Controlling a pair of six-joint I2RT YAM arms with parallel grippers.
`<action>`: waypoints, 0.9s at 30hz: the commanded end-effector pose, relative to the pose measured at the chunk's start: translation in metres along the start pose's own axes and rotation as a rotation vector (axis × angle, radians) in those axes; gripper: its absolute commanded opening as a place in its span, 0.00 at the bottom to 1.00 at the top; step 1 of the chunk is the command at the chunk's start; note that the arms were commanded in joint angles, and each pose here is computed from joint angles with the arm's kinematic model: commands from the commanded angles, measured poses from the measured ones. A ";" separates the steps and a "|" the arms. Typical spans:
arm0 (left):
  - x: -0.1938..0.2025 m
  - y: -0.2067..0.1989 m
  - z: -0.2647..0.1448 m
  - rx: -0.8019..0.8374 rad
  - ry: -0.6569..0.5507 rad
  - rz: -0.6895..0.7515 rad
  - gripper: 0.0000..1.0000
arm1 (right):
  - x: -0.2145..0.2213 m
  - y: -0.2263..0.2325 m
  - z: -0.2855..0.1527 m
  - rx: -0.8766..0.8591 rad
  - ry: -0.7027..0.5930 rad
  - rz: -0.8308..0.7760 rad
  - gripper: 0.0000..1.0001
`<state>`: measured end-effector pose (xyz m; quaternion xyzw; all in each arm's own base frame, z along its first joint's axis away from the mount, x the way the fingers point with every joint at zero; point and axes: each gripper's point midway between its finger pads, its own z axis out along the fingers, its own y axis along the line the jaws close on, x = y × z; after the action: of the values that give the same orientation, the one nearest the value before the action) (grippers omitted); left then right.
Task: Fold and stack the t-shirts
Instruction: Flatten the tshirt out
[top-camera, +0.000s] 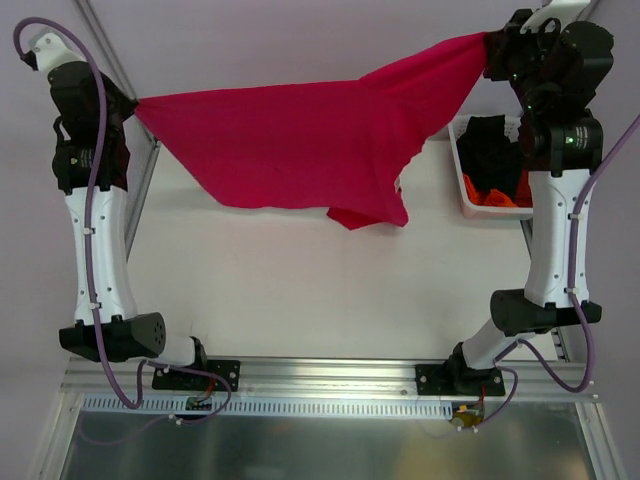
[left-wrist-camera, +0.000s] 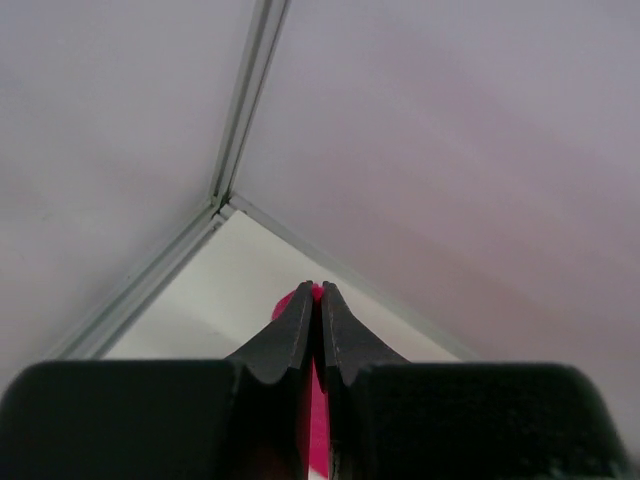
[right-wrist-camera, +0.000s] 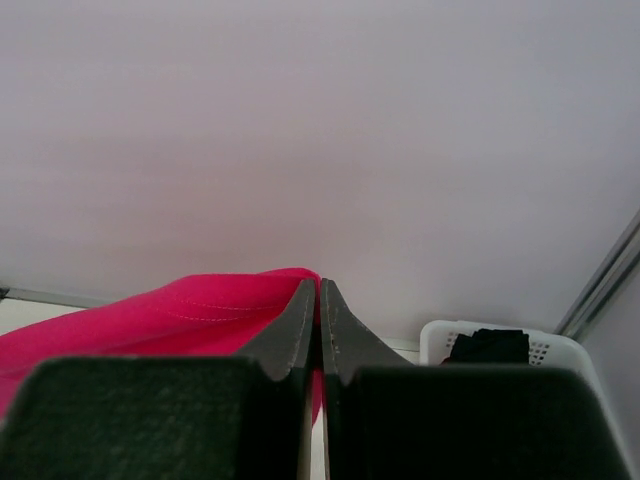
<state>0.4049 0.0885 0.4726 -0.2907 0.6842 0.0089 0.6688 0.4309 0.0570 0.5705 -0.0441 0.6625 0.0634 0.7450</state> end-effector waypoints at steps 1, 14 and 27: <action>-0.042 0.006 -0.008 -0.027 -0.097 -0.012 0.00 | -0.041 0.000 -0.014 -0.032 -0.122 0.014 0.00; -0.055 -0.014 -0.020 0.078 -0.093 0.018 0.00 | -0.079 0.036 -0.044 -0.213 -0.233 0.046 0.00; -0.077 -0.024 -0.049 0.130 -0.121 0.021 0.00 | -0.069 0.026 -0.046 -0.155 -0.172 0.043 0.00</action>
<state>0.3932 0.0823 0.5026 -0.2601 0.6913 -0.0073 0.6741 0.3998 0.0853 0.5891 -0.0883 0.6408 0.1522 0.7473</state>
